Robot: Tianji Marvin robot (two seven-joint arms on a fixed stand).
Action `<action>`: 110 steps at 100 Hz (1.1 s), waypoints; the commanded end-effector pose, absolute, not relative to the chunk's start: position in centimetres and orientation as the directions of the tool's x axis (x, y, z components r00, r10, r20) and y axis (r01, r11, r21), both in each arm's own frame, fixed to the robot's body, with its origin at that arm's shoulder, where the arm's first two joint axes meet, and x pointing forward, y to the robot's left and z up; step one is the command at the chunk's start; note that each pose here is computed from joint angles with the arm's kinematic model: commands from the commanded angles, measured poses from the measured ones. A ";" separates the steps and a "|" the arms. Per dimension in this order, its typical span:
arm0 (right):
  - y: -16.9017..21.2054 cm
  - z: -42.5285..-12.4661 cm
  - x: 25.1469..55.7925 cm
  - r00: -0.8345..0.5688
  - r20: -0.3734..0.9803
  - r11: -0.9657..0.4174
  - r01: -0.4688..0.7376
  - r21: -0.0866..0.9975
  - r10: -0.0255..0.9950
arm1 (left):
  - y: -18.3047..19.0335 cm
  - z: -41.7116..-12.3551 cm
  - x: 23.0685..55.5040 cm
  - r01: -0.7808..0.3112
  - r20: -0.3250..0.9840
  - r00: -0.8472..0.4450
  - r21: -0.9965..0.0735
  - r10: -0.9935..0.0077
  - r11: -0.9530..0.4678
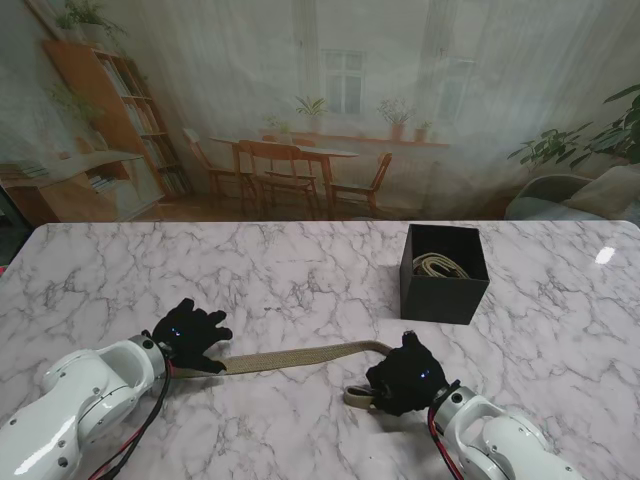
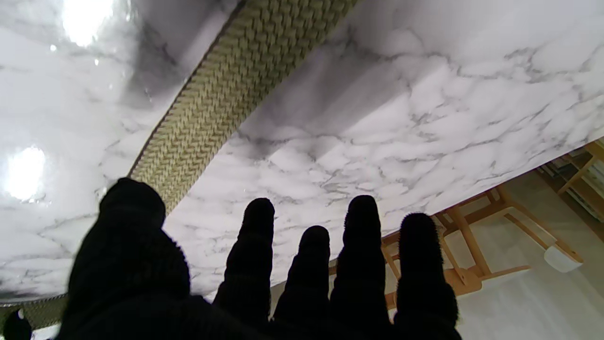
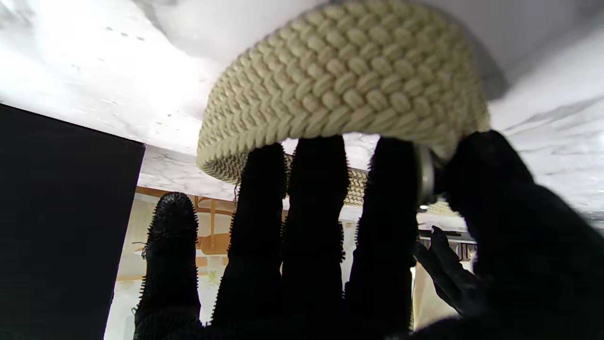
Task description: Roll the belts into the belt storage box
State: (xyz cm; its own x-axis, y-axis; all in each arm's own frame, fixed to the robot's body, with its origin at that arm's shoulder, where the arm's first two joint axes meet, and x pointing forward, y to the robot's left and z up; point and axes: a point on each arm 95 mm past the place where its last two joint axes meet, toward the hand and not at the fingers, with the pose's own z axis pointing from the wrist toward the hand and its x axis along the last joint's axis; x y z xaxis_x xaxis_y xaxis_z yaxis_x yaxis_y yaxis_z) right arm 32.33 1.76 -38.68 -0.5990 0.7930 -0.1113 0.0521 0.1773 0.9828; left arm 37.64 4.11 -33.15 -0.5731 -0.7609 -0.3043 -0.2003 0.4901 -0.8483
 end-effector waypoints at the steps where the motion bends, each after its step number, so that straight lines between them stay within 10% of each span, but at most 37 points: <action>1: 1.7 -38.9 32.5 -0.597 -0.113 0.178 0.051 0.983 0.795 | 3.4 -32.8 37.7 -0.193 -0.297 -0.580 -0.855 -0.759 0.482; 110: 1.3 -39.5 32.8 -0.607 -0.107 0.144 0.012 0.990 0.788 | 3.3 -35.8 38.5 -0.277 -0.329 -0.604 -0.768 -0.726 0.578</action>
State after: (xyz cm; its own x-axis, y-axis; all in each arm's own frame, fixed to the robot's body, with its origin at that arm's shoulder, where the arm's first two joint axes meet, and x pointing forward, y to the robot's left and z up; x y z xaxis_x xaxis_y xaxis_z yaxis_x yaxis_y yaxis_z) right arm 33.00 1.30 -39.23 -0.6112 0.7848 -0.1028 0.0057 0.1342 0.9909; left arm 38.52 3.25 -34.88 -0.5957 -0.7311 -0.3327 -0.2508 0.5628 -0.7876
